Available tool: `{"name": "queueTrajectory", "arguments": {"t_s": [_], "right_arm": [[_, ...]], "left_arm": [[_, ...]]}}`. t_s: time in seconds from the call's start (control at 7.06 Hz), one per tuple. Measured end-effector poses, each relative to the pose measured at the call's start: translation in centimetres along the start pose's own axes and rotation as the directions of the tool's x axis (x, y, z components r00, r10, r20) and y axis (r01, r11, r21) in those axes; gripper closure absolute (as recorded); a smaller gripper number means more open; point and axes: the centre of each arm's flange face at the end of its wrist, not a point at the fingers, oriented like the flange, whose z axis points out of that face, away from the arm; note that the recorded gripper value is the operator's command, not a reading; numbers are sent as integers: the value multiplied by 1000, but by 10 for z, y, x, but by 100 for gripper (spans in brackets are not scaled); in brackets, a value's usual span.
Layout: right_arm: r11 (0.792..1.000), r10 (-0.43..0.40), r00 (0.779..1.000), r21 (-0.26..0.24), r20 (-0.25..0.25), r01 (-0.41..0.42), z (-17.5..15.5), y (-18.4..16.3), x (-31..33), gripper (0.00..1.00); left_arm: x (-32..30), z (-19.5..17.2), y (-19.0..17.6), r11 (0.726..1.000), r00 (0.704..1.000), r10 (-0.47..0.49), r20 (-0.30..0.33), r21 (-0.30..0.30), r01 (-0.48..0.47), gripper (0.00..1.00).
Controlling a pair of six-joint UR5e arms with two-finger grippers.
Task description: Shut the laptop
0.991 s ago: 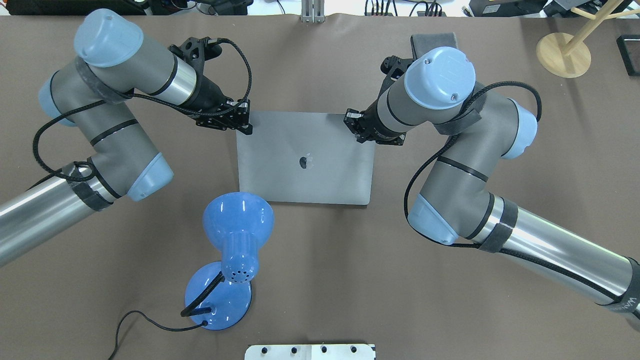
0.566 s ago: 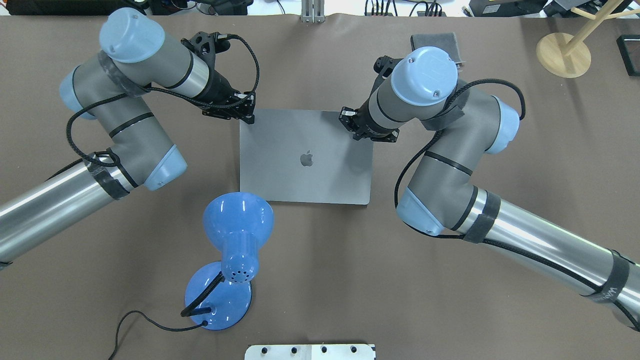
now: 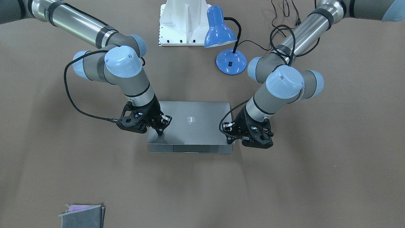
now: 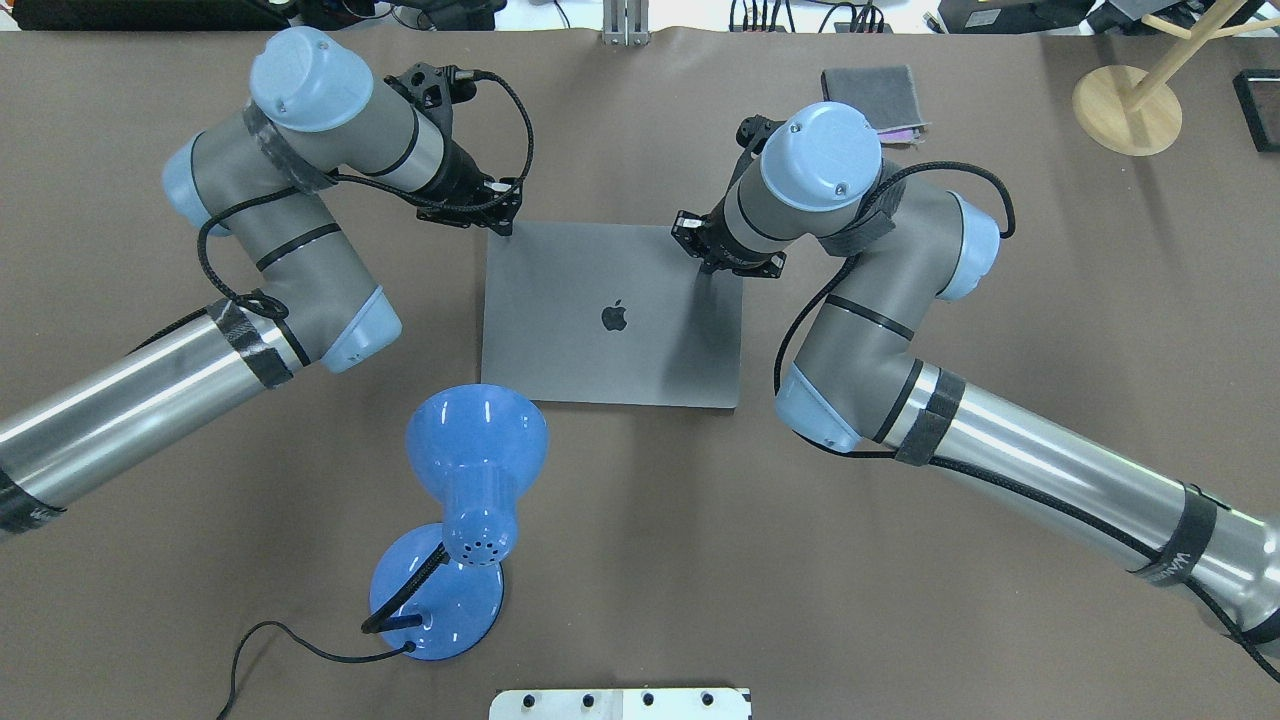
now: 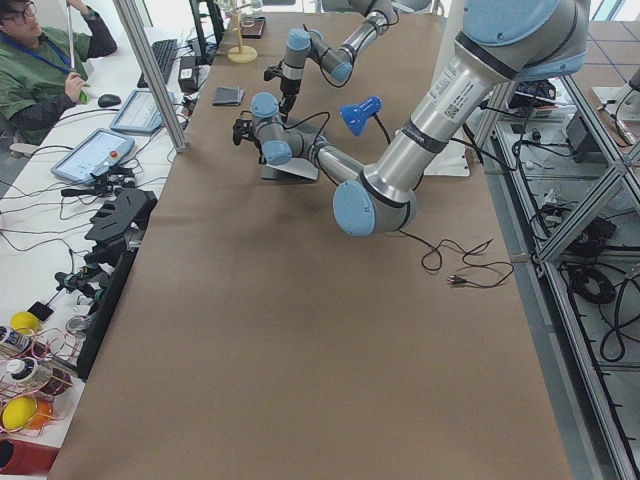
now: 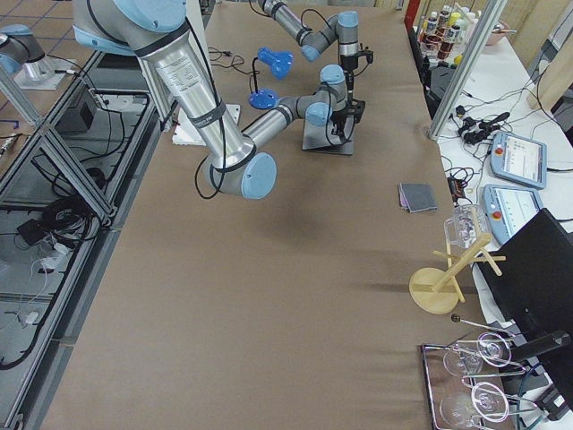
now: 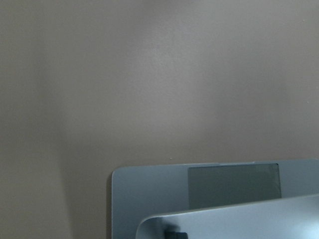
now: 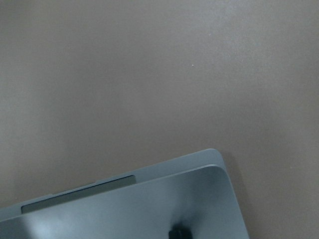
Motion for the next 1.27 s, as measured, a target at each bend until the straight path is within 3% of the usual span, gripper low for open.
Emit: {"name": "queueTrajectory", "arguments": {"t_s": [0.57,0.85,1.13,1.27], "right_arm": [[1000,7,999,13,-40,-7,26,-6,0,100],[1000,14,1000,20,-20,-13,11,-24,-7,100],[1000,10,1000,-19,-5,-10,-18,-70,10,100],[999,-6,1000,-34,-3,6,-31,-91,36,64]], "left_arm": [[-4,34,10,999,998,24,66,23,-26,100],[1,18,0,999,999,25,46,28,-27,100],[4,-25,-20,999,999,32,44,-16,-31,100],[3,-55,-29,997,994,72,78,-41,-69,78]]}}
